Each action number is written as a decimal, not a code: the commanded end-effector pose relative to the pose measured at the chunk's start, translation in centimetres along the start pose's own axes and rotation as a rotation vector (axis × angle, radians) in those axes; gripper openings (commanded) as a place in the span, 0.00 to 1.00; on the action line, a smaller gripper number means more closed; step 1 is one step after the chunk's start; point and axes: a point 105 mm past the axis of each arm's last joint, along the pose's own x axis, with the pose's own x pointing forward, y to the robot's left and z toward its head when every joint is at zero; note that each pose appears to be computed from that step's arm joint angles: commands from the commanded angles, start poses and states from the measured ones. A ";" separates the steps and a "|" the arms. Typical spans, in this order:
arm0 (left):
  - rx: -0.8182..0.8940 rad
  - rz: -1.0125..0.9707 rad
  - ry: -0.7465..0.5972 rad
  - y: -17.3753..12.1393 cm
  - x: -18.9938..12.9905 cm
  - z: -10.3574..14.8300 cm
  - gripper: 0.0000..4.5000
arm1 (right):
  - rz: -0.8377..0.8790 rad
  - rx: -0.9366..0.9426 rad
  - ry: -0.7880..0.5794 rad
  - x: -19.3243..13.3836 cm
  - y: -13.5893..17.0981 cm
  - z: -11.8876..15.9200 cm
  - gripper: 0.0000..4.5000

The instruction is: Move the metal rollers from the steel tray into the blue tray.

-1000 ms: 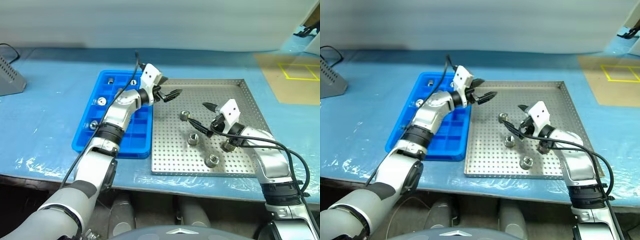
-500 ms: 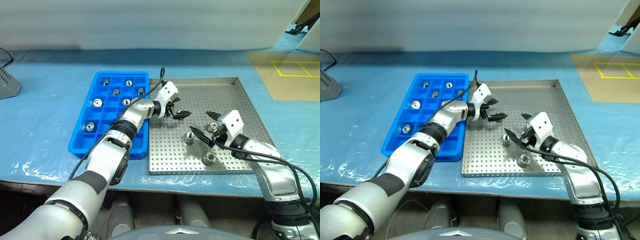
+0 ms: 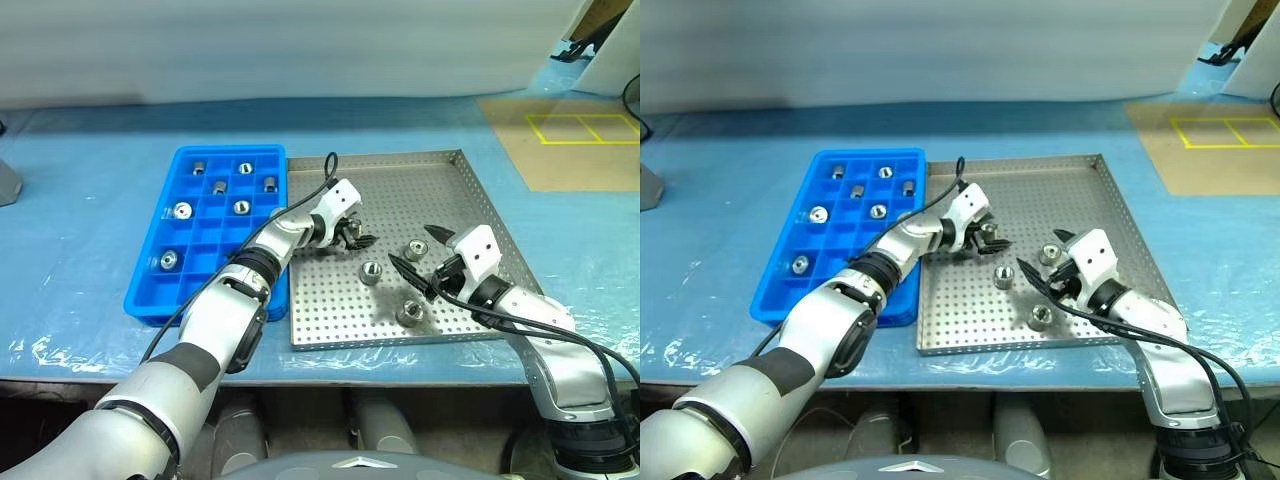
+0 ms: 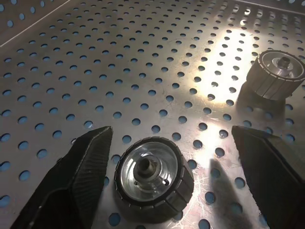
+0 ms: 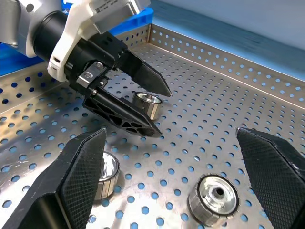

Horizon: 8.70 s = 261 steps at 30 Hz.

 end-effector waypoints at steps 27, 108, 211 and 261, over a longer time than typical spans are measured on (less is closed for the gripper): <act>-0.025 0.532 -0.531 5.1 -10.7 8.7 0.41 | 0.273 0.021 -0.152 3.5 2.1 3.7 1.00; 0.171 -0.472 -0.095 -8.9 -1.6 -0.1 0.86 | -0.031 -0.098 0.037 -1.9 -1.8 0.8 1.00; -0.404 0.790 -0.105 -2.3 -22.4 -5.7 0.29 | 0.587 -0.057 -0.069 9.0 5.6 1.0 1.00; -0.076 0.236 -0.362 1.0 -9.4 4.3 0.82 | 0.076 -0.048 -0.055 2.6 -1.8 1.8 1.00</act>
